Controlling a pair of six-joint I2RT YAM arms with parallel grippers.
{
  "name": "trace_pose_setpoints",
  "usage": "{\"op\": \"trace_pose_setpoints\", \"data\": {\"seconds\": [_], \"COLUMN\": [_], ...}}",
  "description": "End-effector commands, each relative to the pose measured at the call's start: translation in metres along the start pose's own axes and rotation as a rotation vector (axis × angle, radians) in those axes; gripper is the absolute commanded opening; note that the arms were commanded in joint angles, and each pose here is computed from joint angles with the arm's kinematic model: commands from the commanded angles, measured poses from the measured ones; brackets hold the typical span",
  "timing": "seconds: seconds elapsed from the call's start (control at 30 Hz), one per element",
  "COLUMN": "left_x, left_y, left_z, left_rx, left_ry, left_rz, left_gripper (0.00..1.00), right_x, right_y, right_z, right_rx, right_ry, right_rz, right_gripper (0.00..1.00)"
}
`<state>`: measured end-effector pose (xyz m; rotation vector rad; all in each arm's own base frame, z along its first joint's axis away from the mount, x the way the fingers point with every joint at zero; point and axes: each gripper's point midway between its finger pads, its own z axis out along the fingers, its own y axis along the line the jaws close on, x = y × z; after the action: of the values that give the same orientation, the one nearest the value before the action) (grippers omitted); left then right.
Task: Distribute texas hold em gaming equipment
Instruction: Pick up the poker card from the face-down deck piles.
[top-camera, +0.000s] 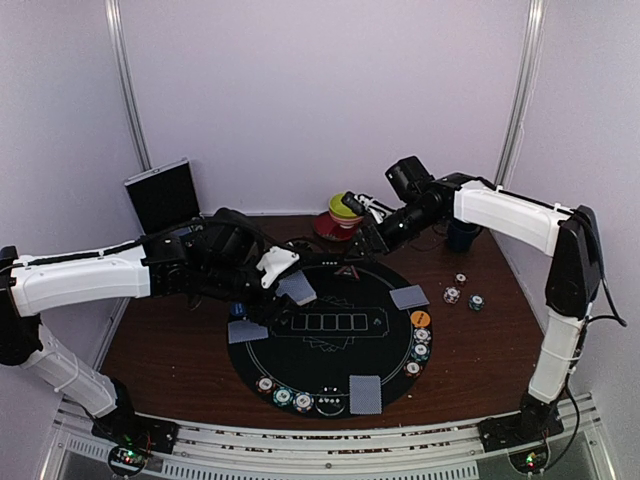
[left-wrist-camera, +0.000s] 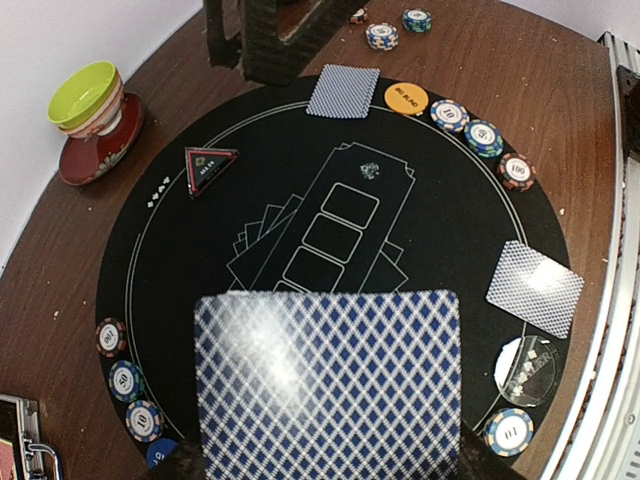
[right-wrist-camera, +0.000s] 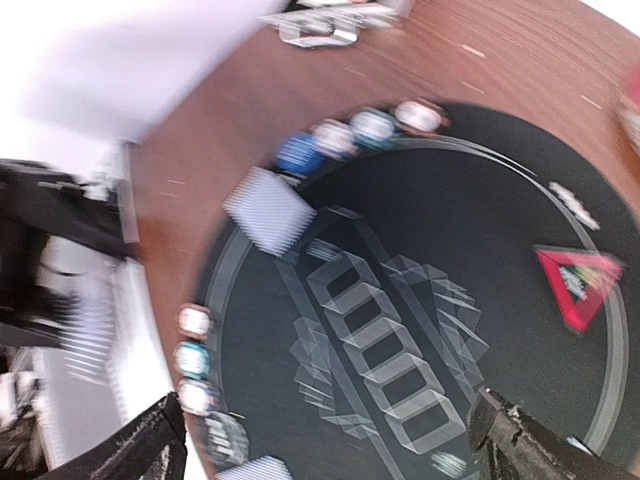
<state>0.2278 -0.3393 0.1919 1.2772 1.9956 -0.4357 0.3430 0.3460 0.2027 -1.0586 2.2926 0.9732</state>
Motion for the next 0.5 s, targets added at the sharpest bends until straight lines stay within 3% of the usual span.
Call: {"op": "trace_pose_setpoints", "data": {"seconds": [0.0, 0.47], "left_x": [-0.011, -0.008], "left_y": [0.001, 0.003], "left_z": [-0.002, 0.001], "left_rx": [-0.014, -0.027], "left_ry": [-0.054, -0.041], "left_rz": [0.003, 0.005], "left_gripper": [0.63, 0.62], "right_x": [-0.033, -0.016], "right_y": [0.053, 0.103], "right_z": [0.003, 0.05], "right_rx": [-0.228, -0.436], "right_ry": [-0.098, 0.006], "right_rz": [-0.016, 0.018], "right_gripper": [0.99, 0.89]}}
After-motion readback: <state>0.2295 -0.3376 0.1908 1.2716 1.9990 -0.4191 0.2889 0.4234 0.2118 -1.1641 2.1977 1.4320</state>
